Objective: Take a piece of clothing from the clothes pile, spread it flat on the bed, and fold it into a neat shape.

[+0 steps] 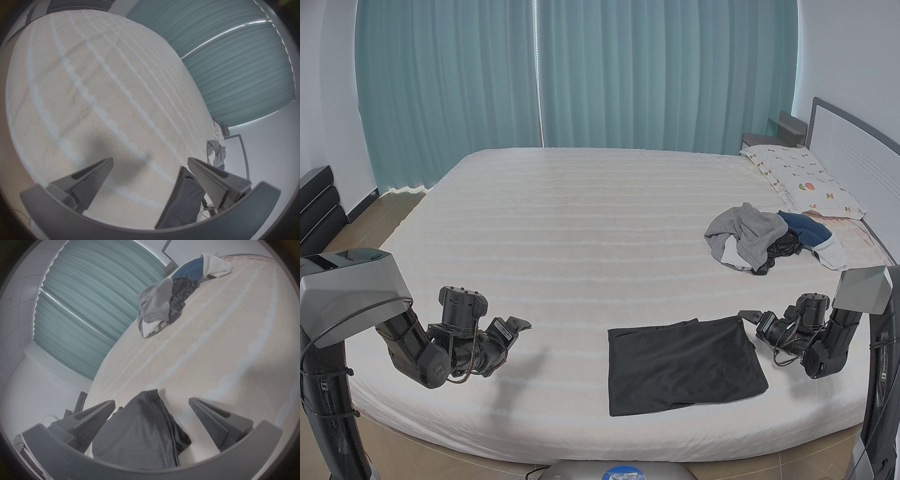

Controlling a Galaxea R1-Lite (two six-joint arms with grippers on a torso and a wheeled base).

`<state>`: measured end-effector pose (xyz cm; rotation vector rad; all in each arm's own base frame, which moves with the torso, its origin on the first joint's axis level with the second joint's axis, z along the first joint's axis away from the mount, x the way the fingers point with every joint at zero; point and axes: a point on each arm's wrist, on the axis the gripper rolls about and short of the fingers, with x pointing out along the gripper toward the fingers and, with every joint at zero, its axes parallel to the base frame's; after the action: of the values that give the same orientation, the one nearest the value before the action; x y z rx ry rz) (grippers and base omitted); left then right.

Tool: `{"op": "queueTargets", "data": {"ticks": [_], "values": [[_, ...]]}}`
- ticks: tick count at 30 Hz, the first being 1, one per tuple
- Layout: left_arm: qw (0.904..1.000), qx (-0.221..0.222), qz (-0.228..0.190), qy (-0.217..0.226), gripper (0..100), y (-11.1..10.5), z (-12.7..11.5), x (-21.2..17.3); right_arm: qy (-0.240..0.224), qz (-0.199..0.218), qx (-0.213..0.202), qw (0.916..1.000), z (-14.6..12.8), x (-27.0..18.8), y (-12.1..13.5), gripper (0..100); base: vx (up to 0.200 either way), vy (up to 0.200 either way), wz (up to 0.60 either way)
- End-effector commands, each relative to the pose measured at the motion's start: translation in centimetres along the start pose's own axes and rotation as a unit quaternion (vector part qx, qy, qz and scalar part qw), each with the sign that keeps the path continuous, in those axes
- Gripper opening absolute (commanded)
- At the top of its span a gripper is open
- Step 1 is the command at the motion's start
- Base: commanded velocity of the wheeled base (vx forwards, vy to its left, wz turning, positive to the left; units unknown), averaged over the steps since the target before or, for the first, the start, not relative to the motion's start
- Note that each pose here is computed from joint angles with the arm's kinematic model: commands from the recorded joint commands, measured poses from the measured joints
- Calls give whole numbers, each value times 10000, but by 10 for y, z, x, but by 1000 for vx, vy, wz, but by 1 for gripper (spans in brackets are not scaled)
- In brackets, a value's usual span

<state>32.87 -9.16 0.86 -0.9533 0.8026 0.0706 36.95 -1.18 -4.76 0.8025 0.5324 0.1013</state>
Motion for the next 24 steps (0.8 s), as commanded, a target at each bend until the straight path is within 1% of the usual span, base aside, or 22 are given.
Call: {"op": "queueTargets", "data": {"ticks": [1, 10, 12, 14, 24], "values": [[10000, -7, -1, -1, 100, 0, 0, 0, -5, 4, 41, 10000, 0, 0, 0, 100, -200, 0, 0], [9999, -45, -119, -25, 100, -5, 4, 0, -37, 44, 154, 9999, 2, 2, 1, 100, 0, 0, 0], [9999, -38, -150, 7, 100, -7, 2, 0, -47, 44, 205, 9998, 3, 1, 2, 100, 0, -200, 0], [9997, 41, -247, 40, 100, -15, -3, 2, -41, 48, 210, 9998, 2, 2, 2, 100, 0, -200, 0], [9995, 63, -301, 47, 100, -19, -3, 5, -131, 131, 164, 9997, 0, 1, 1, 100, 0, -200, 0]]}}
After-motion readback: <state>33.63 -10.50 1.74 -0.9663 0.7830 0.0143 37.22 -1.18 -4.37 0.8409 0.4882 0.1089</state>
